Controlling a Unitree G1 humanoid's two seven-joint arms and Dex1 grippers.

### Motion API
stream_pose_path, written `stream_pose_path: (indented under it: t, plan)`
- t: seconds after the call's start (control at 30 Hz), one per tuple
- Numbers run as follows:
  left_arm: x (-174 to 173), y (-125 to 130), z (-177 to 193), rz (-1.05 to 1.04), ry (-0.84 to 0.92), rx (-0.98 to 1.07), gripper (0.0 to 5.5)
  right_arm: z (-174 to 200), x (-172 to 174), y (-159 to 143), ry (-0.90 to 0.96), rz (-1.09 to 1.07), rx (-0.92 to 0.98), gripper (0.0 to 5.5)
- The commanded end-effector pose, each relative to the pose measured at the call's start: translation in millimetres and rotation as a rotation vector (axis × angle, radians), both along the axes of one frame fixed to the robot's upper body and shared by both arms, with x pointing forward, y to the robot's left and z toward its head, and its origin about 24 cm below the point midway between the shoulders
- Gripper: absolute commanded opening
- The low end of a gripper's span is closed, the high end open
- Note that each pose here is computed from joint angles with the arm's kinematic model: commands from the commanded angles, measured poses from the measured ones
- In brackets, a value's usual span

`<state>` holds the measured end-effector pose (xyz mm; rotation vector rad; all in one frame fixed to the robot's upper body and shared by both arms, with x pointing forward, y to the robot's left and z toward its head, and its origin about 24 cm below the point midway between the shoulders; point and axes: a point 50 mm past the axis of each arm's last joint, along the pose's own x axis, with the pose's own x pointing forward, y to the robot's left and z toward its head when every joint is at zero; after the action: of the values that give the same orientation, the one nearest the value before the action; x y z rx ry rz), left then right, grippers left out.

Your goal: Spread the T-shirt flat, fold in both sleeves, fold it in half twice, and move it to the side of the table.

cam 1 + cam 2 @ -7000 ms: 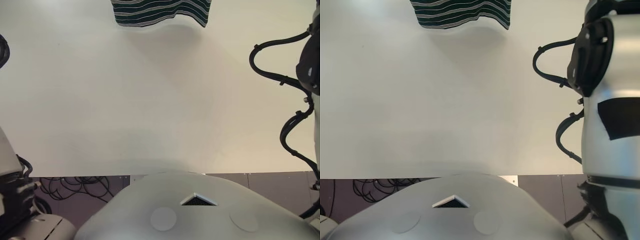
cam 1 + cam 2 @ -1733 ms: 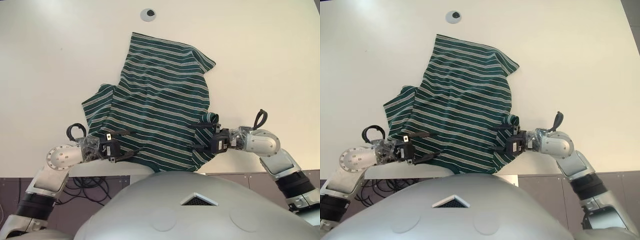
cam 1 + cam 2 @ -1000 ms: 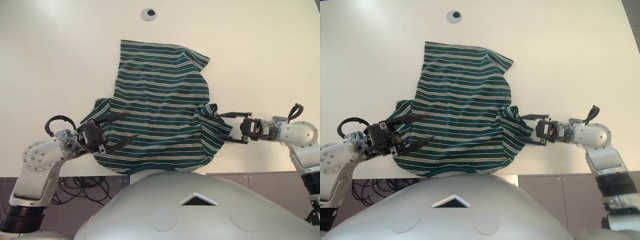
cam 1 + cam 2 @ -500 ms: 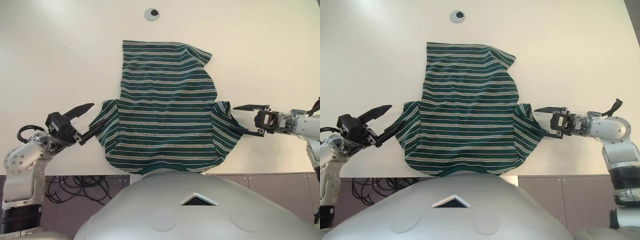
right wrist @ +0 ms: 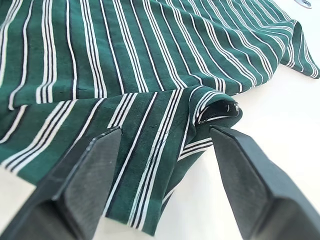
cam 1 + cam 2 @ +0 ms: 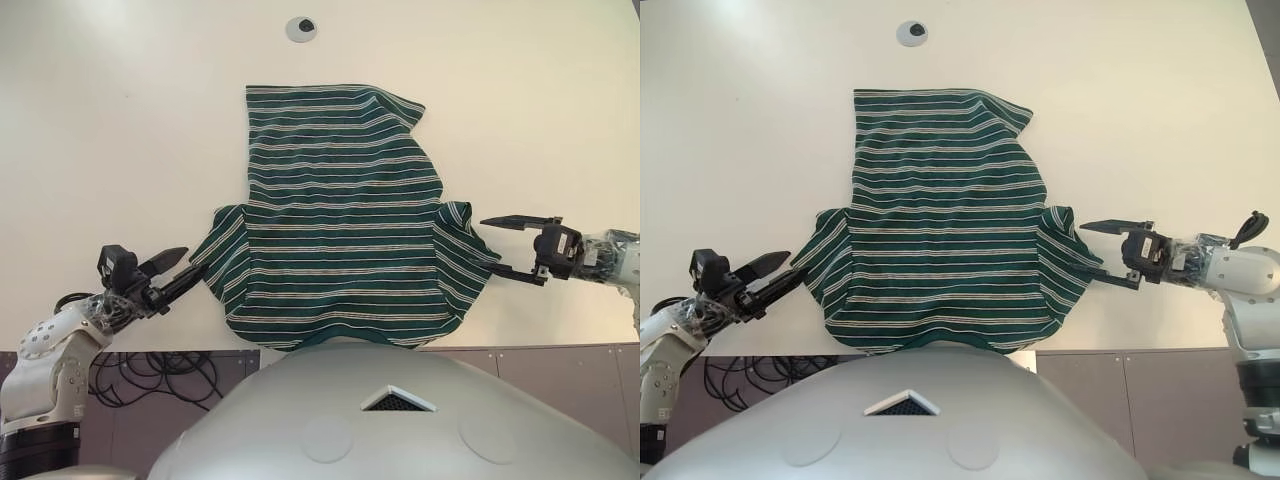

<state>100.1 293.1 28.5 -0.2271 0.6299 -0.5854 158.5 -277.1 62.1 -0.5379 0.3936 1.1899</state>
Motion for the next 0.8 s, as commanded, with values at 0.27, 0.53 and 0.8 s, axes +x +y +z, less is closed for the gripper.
stream_pose_path:
  t: [0.27, 0.53, 0.8]
  plan:
    - [-14, 0, -23, -0.001, 0.166, 0.006, 2.05, 10, -3, 6, -0.037, 0.003, 0.033, 3.23]
    - [-24, 11, -34, -0.011, 0.2, 0.018, 0.92, 17, 0, 9, -0.051, -0.002, 0.045, 3.23]
    - [-26, 11, -32, -0.038, 0.168, -0.007, 0.04, 18, 1, 7, -0.06, -0.022, 0.06, 3.23]
